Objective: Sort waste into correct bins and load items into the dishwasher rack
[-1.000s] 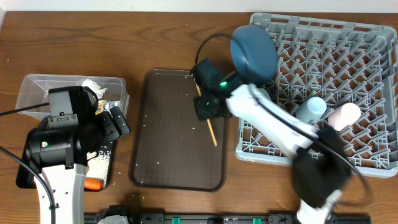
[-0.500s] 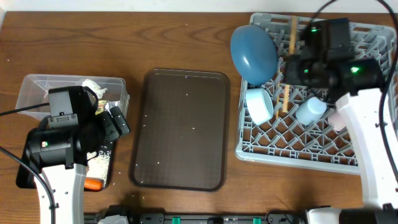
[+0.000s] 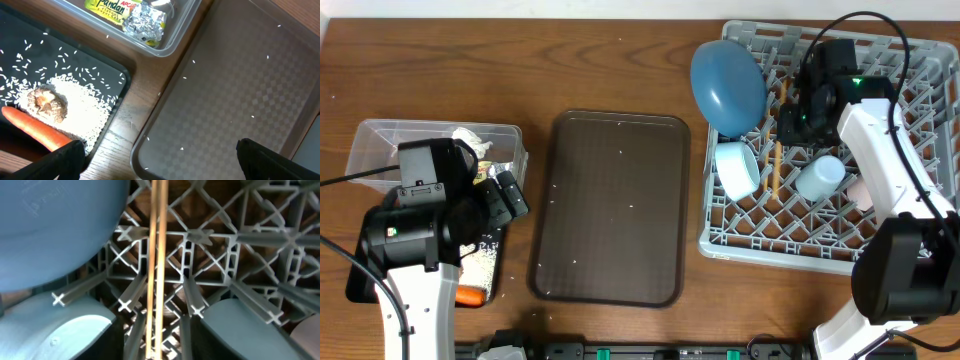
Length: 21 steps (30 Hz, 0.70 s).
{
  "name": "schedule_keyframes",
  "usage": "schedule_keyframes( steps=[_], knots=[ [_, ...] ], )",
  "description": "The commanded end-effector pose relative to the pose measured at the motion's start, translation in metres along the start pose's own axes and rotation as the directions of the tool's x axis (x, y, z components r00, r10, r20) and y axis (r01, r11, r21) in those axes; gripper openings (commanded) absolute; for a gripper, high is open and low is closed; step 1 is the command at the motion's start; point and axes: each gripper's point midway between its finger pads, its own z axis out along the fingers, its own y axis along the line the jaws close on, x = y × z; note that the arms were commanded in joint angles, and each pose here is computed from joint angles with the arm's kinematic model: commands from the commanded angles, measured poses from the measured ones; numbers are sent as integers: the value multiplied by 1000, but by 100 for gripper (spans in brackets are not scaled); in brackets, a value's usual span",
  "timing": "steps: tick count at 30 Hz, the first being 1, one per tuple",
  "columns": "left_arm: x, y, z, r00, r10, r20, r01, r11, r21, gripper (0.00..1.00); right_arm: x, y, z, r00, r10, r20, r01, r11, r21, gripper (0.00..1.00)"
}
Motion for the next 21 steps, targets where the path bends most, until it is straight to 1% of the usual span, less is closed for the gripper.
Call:
schedule_keyframes(
  steps=[1,3,6,7,8,9,11,14,16,19,21],
  knots=[
    [-3,2,-2,1000,2,11,-2,1000,-10,98,-6,10,-26,998,-33,58,34,999,-23,43],
    [-3,2,-2,1000,2,11,-2,1000,-10,98,-4,20,-50,995,-42,87,48,997,-64,45],
    [-3,2,-2,1000,2,11,-2,1000,-10,98,8,47,-88,990,-58,131,82,978,-192,48],
    [-3,2,-2,1000,2,11,-2,1000,-10,98,14,58,-104,987,-68,149,103,964,-245,55],
    [-3,2,-2,1000,2,11,-2,1000,-10,98,20,69,-119,983,-77,167,124,948,-294,65],
    [-3,2,-2,1000,2,11,-2,1000,-10,98,27,79,-133,979,-84,185,143,932,-333,99],
    [-3,2,-2,1000,2,11,-2,1000,-10,98,37,94,-163,964,-106,244,197,902,-385,99],
    [-3,2,-2,1000,2,11,-2,1000,-10,98,50,103,-198,933,-131,335,265,880,-395,99],
    [-3,2,-2,1000,2,11,-2,1000,-10,98,65,105,-213,922,-151,357,294,872,-390,99],
    [-3,2,-2,1000,2,11,-2,1000,-10,98,76,86,-227,890,-198,411,333,898,-288,99],
    [-3,2,-2,1000,2,11,-2,1000,-10,98,83,70,-240,875,-188,446,312,923,-225,99]
  ],
)
